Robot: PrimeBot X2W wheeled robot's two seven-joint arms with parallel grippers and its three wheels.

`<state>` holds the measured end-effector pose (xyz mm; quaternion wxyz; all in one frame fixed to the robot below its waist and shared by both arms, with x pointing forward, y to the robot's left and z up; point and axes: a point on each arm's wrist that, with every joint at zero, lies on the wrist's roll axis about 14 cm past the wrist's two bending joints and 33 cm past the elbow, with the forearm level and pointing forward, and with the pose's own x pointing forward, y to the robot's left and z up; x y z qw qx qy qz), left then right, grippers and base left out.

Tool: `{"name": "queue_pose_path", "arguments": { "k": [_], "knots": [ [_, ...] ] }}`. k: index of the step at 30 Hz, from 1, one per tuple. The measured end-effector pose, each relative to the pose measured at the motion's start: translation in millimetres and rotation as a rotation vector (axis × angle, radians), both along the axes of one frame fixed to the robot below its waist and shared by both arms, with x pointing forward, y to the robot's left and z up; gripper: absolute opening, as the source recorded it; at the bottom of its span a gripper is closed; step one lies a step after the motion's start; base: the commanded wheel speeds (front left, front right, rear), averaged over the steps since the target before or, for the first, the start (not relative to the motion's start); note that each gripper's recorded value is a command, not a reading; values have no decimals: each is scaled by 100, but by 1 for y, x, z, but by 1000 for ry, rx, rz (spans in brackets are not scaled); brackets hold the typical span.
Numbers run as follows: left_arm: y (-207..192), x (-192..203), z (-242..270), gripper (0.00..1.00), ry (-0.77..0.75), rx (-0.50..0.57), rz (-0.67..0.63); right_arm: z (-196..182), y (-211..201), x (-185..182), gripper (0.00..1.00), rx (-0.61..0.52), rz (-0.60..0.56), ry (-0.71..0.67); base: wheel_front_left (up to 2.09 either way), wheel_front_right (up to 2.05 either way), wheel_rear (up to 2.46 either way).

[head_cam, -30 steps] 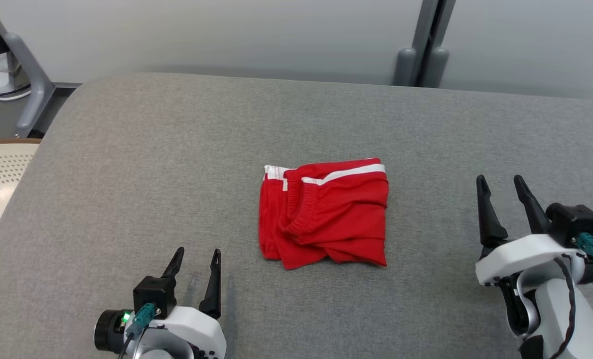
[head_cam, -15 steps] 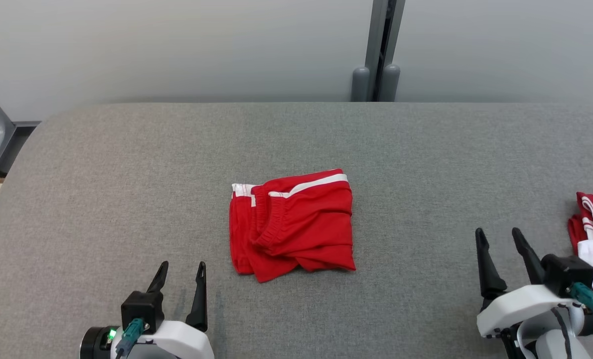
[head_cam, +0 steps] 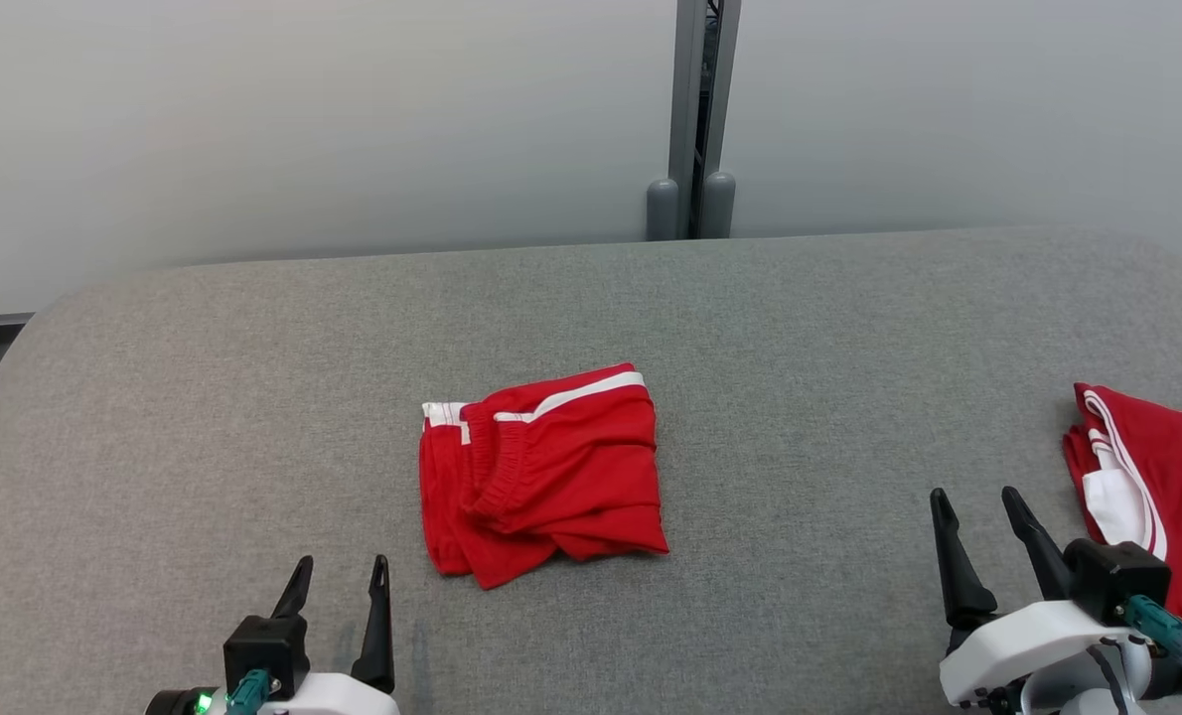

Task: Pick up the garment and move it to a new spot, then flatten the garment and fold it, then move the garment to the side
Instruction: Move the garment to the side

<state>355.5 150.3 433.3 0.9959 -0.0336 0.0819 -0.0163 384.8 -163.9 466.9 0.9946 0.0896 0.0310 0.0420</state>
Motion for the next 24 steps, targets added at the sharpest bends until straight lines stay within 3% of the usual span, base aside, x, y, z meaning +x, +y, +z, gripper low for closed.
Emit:
{"name": "queue_pose_path", "arguments": {
  "k": [9, 24],
  "knots": [
    [3, -4, -5, 100, 18, -5, 10, -12, 20, 2, 100, 31, 52, 37, 0, 0, 0],
    [45, -17, -23, 100, 84, 3, 138, -30, 142, 62, 100, 116, 360, 132, 0, 0, 0]
  ]
}}
